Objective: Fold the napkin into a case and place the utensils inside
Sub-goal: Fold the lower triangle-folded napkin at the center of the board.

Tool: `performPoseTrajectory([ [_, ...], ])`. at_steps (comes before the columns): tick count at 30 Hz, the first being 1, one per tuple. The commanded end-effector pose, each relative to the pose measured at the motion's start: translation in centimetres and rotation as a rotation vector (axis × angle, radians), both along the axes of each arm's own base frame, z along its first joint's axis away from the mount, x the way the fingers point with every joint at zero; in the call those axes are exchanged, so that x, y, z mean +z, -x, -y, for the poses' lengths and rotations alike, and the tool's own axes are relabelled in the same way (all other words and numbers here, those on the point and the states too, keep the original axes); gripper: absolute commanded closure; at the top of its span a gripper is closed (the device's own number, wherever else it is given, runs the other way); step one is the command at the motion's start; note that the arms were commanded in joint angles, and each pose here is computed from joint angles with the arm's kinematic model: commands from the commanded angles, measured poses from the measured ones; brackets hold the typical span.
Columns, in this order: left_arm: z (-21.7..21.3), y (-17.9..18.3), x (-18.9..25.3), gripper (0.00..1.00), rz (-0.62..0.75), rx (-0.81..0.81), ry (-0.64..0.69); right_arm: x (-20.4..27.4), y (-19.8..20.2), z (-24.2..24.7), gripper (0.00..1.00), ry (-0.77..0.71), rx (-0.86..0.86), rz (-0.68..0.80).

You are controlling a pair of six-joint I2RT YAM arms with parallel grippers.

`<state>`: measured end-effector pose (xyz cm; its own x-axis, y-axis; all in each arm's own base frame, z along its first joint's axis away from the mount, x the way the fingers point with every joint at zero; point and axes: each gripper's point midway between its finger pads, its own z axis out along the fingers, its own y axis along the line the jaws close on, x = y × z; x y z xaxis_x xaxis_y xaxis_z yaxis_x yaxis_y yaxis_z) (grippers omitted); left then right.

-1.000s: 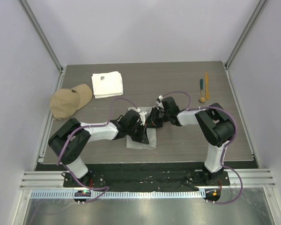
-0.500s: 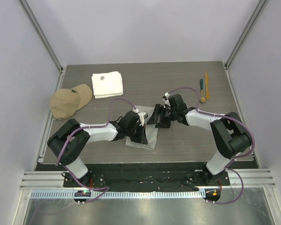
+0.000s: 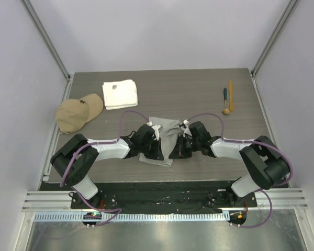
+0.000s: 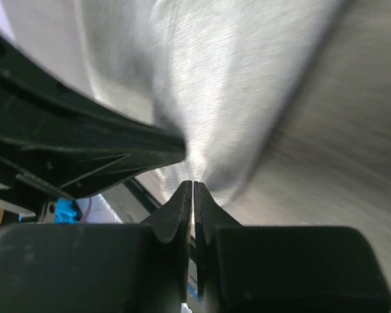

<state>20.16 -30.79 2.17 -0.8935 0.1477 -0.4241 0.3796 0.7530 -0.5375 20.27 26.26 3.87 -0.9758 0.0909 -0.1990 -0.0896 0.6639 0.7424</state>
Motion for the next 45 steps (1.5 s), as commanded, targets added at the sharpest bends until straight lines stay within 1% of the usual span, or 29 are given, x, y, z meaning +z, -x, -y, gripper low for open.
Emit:
performPoseTrajectory([
  [1,-1.2,-0.7,-0.6,1.00,0.034,0.046,-0.049,1.7,-0.3,-3.0,0.96,-0.116,0.011,0.059],
  [3,-1.5,-1.0,-0.4,1.00,0.045,0.059,-0.060,0.3,0.1,-2.8,0.99,-0.090,0.000,0.035],
  [6,-1.6,-1.2,0.4,1.00,0.049,0.063,-0.062,-1.5,0.4,-2.1,0.99,-0.053,-0.018,0.018],
  [8,-1.3,-1.3,1.4,0.99,0.046,0.061,-0.058,-2.8,0.5,-1.7,0.99,-0.013,-0.020,0.009],
  [10,-0.7,-1.8,2.7,0.98,0.049,0.065,-0.047,-3.3,0.4,-1.7,0.99,-0.016,-0.028,0.002],
  [11,-0.6,-1.7,3.2,0.96,0.044,0.060,-0.044,-3.5,0.4,-1.7,0.99,-0.013,-0.027,0.001],
  [12,-0.3,-1.8,3.9,0.91,0.047,0.059,-0.024,-3.9,0.4,-1.6,0.99,-0.002,-0.030,-0.005],
  [15,0.6,-1.4,4.7,0.85,0.032,0.046,0.037,-3.5,0.1,-1.7,0.99,-0.008,-0.036,0.011],
  [16,0.7,-1.2,4.5,0.85,0.020,0.045,0.047,-3.3,0.1,-1.7,0.99,-0.011,-0.036,0.015],
  [17,0.7,-1.0,3.5,0.89,-0.001,0.042,0.044,-3.0,0.0,-1.7,0.99,-0.015,-0.040,0.017],
  [19,0.1,-0.5,1.5,0.94,-0.036,0.052,0.001,-2.1,-0.4,-1.6,0.99,-0.012,-0.045,0.037],
  [20,-0.4,-0.3,0.1,0.96,-0.058,0.063,-0.037,-1.8,-0.8,-1.3,0.99,-0.009,-0.053,0.043],
  [23,-1.8,-0.3,-2.0,0.98,-0.061,0.100,-0.106,-0.3,-1.7,-0.5,0.99,0.010,-0.063,0.074],
  [26,-2.7,-0.3,-3.0,1.00,-0.051,0.108,-0.155,1.6,-3.3,1.0,0.98,0.046,-0.083,0.120],
  [27,-3.1,-0.2,-3.2,1.00,-0.053,0.108,-0.170,2.0,-4.4,2.4,0.98,0.088,-0.123,0.113],
  [28,-3.3,-0.3,-3.2,1.00,-0.043,0.108,-0.179,2.8,-5.2,3.3,0.95,0.103,-0.144,0.139],
  [29,-3.3,-0.2,-3.2,1.00,-0.042,0.107,-0.180,3.8,-6.6,4.0,0.94,0.126,-0.144,0.193],
  [30,-3.3,-0.3,-2.9,1.00,-0.036,0.110,-0.172,3.7,-7.8,6.1,0.89,0.165,-0.197,0.180],
  [33,-3.0,-0.3,-2.4,1.00,-0.034,0.108,-0.154,4.1,-10.8,8.2,0.85,0.210,-0.239,0.209],
  [34,-2.9,-0.3,-2.1,1.00,-0.033,0.106,-0.146,3.9,-11.8,9.2,0.84,0.240,-0.270,0.216],
  [36,-2.7,-0.3,-1.8,1.00,-0.031,0.104,-0.136,3.8,-13.6,9.3,0.84,0.262,-0.266,0.228],
  [38,-2.5,-0.3,-1.8,1.00,-0.036,0.099,-0.130,3.3,-15.1,9.0,0.85,0.269,-0.262,0.222],
  [41,-2.5,-0.3,-1.9,1.00,-0.041,0.098,-0.129,2.5,-16.5,8.4,0.91,0.270,-0.246,0.210],
  [43,-2.4,-0.3,-1.9,1.00,-0.042,0.098,-0.125,2.5,-16.8,8.1,0.98,0.259,-0.245,0.210],
  [45,-2.4,-0.3,-1.8,1.00,-0.041,0.101,-0.122,2.2,-16.9,7.7,0.99,0.243,-0.238,0.200],
])
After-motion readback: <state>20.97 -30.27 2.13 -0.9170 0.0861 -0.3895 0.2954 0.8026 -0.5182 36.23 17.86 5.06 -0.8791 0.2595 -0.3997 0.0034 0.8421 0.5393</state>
